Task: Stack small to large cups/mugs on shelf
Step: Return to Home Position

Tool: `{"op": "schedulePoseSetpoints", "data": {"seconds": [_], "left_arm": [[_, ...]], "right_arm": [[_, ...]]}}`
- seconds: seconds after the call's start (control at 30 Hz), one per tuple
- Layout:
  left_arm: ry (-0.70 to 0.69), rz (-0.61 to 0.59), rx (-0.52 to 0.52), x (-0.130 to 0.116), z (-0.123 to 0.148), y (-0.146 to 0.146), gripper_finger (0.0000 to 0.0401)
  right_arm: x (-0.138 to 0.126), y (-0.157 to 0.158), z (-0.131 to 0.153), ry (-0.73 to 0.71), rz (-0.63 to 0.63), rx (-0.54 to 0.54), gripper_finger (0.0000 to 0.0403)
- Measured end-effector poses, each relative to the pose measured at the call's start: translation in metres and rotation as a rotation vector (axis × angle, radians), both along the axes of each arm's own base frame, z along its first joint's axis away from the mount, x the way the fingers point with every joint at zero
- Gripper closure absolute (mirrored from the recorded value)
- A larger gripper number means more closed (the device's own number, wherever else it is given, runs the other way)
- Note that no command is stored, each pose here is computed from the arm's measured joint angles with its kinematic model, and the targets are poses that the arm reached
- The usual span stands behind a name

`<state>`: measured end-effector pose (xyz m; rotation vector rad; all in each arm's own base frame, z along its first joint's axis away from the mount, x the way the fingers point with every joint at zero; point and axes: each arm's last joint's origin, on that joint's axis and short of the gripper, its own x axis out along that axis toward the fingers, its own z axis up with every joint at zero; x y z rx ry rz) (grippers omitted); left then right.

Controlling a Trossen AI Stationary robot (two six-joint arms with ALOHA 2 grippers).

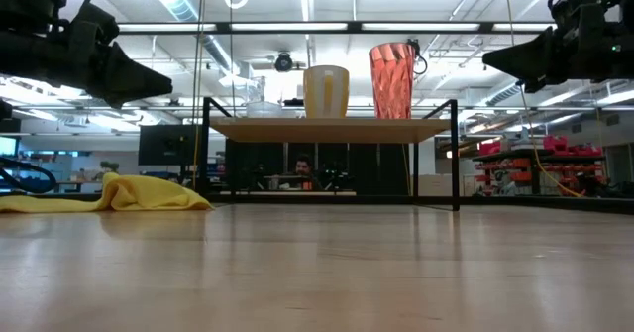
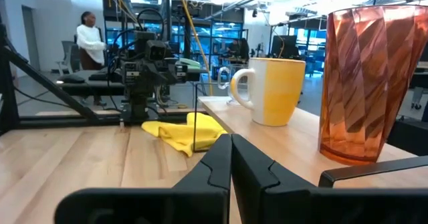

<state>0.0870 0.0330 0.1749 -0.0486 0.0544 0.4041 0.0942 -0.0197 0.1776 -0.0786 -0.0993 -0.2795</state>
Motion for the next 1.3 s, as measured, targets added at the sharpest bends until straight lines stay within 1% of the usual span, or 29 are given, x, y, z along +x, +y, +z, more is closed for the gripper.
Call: {"op": "schedulePoseSetpoints", "data": {"seconds": [0.17,0.33,0.47,0.8,1.1,1.3], "left_arm": [[0.002,0.0,0.005,0.0,0.0,0.0,0.0255],[0.0,0.0,0.0,0.0,0.0,0.0,0.0263],[0.0,0.0,0.0,0.0,0.0,0.0,0.0266],[0.0,0.0,0.0,0.0,0.0,0.0,0.0255],[0.0,0.0,0.0,0.0,0.0,0.0,0.0263],[0.0,0.0,0.0,0.0,0.0,0.0,0.0256]], "right_arm": [[0.0,0.0,0.0,-0.003,0.001,0.01,0.0385],[0.0,0.0,0.0,-0.021,0.008,0.073,0.0385],[0.0,0.0,0.0,-0.029,0.011,0.1,0.0385],[0.0,0.0,0.0001,-0.03,0.012,0.101,0.0385],[0.0,0.0,0.0001,-0.03,0.012,0.101,0.0385],[0.0,0.0,0.0001,-0.03,0.012,0.101,0.0385]]}}
